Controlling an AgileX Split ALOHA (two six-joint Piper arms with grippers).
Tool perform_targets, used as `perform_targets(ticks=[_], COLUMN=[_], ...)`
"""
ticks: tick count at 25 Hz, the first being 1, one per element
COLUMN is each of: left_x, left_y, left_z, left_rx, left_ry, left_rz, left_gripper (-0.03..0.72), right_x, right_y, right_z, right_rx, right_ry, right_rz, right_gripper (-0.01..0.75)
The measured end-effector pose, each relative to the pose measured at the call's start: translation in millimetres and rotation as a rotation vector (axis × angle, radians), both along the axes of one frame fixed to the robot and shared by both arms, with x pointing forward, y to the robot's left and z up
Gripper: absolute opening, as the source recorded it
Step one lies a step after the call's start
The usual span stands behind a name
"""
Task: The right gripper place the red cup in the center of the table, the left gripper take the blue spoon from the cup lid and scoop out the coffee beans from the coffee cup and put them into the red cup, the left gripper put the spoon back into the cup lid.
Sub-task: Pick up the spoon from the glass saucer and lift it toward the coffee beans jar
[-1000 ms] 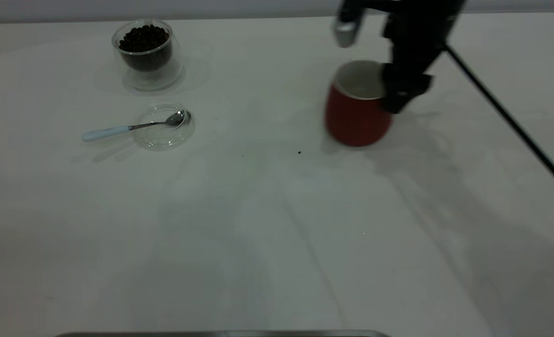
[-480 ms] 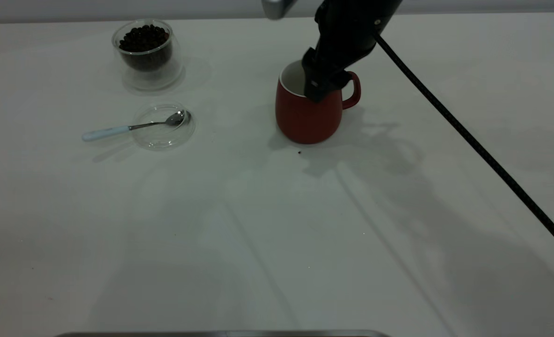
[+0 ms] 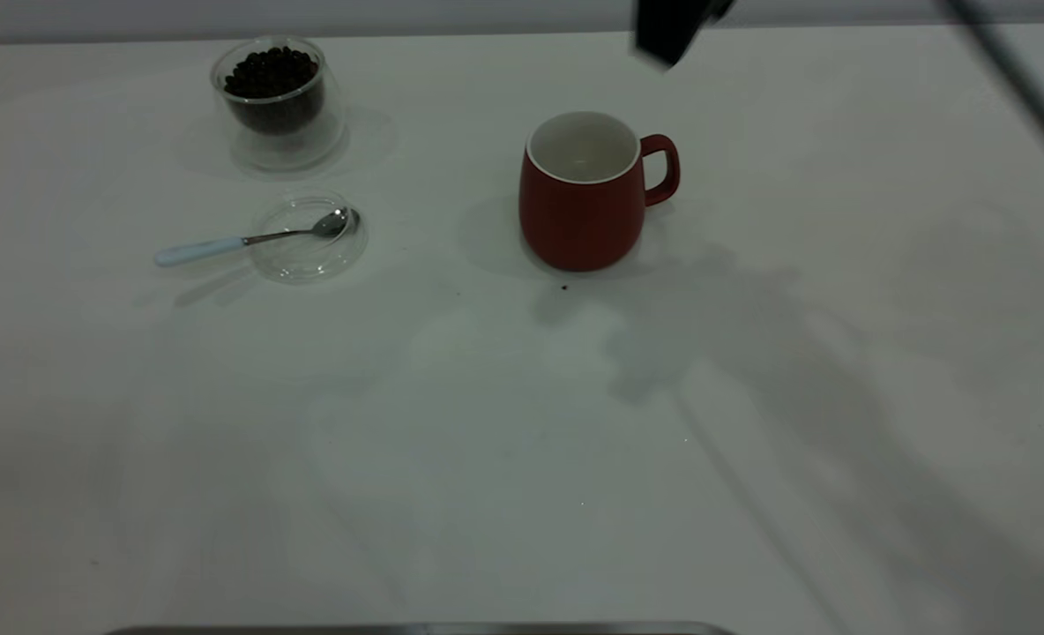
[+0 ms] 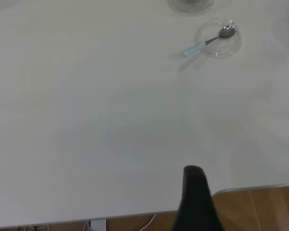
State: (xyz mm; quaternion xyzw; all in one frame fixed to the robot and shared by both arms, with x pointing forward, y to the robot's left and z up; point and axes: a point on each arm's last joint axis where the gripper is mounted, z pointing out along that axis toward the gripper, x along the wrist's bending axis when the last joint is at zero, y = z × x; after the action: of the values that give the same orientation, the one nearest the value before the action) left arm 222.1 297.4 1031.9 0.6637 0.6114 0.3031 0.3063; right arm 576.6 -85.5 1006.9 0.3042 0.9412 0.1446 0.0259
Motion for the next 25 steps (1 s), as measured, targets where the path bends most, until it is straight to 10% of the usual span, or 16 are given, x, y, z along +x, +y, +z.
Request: perform_targets(ticks=[11,25], left_x=[0.0,0.0], left_y=[0.0,0.0], left_z=[0.0,0.0], left_rx=[0.0,0.0], left_ry=[0.0,0.0], left_rz=[0.0,0.0], left_gripper=[0.588,0.588], right_x=[-84.5,-239.7], right_y=[-54.0,-144.9], right_z=[108.4,78.6], right_rx=[0.021,0.064], right_ry=[-0.072,-0.113], right_rz=[-0.097,-0.155], right_gripper=[0.582,0.591])
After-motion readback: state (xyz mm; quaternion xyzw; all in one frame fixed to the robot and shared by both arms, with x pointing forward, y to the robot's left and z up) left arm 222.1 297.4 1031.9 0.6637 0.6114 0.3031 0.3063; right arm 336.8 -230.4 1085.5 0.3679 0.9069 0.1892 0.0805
